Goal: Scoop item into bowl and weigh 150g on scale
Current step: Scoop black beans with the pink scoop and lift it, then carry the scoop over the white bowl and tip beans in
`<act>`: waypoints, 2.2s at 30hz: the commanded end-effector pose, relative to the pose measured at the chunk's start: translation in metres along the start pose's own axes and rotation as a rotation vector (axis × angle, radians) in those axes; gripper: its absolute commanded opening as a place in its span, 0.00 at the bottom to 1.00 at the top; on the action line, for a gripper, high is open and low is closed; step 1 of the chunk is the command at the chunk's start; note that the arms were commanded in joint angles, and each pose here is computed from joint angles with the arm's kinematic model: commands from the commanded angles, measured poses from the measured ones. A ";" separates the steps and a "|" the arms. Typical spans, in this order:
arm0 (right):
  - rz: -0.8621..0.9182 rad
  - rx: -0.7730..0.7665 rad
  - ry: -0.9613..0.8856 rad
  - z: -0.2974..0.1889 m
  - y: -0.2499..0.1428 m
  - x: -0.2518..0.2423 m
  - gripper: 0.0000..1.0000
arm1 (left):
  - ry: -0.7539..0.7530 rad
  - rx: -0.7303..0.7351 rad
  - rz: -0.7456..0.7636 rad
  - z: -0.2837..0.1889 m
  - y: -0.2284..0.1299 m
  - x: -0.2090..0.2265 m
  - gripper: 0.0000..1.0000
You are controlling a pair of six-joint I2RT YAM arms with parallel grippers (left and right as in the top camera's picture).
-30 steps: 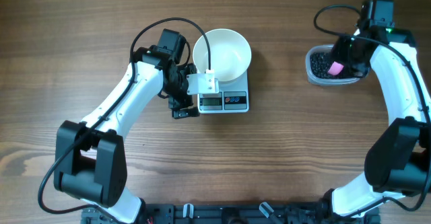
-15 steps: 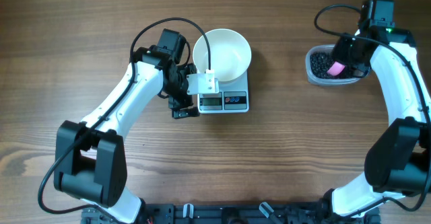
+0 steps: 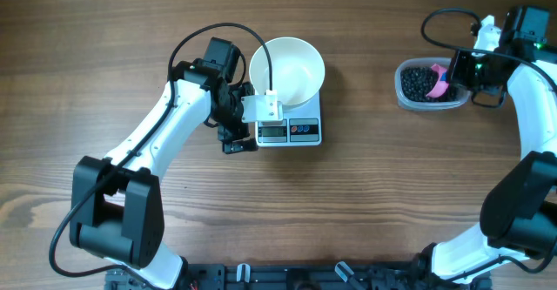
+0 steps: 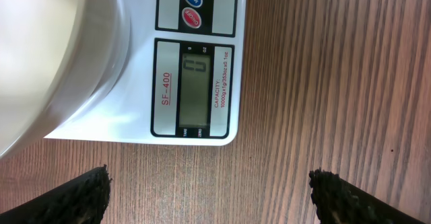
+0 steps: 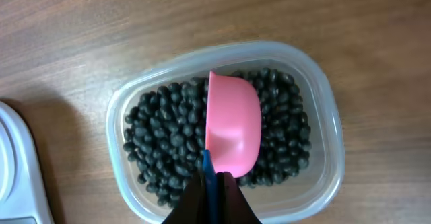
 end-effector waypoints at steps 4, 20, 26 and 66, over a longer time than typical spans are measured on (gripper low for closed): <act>-0.036 0.089 0.042 0.001 -0.018 0.005 0.04 | -0.015 -0.020 0.001 0.002 0.003 -0.001 1.00; 0.062 -0.033 0.346 -0.004 -0.006 -0.031 0.04 | -0.015 -0.020 0.001 0.002 0.003 -0.001 1.00; 0.164 -0.062 0.408 -0.018 -0.009 -0.059 0.04 | -0.015 -0.020 0.001 0.002 0.003 -0.001 1.00; -0.340 0.056 0.855 0.006 -0.035 0.198 0.04 | -0.015 -0.020 0.001 0.002 0.003 -0.001 1.00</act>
Point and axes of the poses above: each gripper's point midway between its finger pads, its own z axis out along the fingers, its own x axis along the line the jaws close on, y = z × x, the point moved 7 cm from there along -z, back along the fingers, and after that the axes turned 3 degrees about z, right-handed, at the moved point
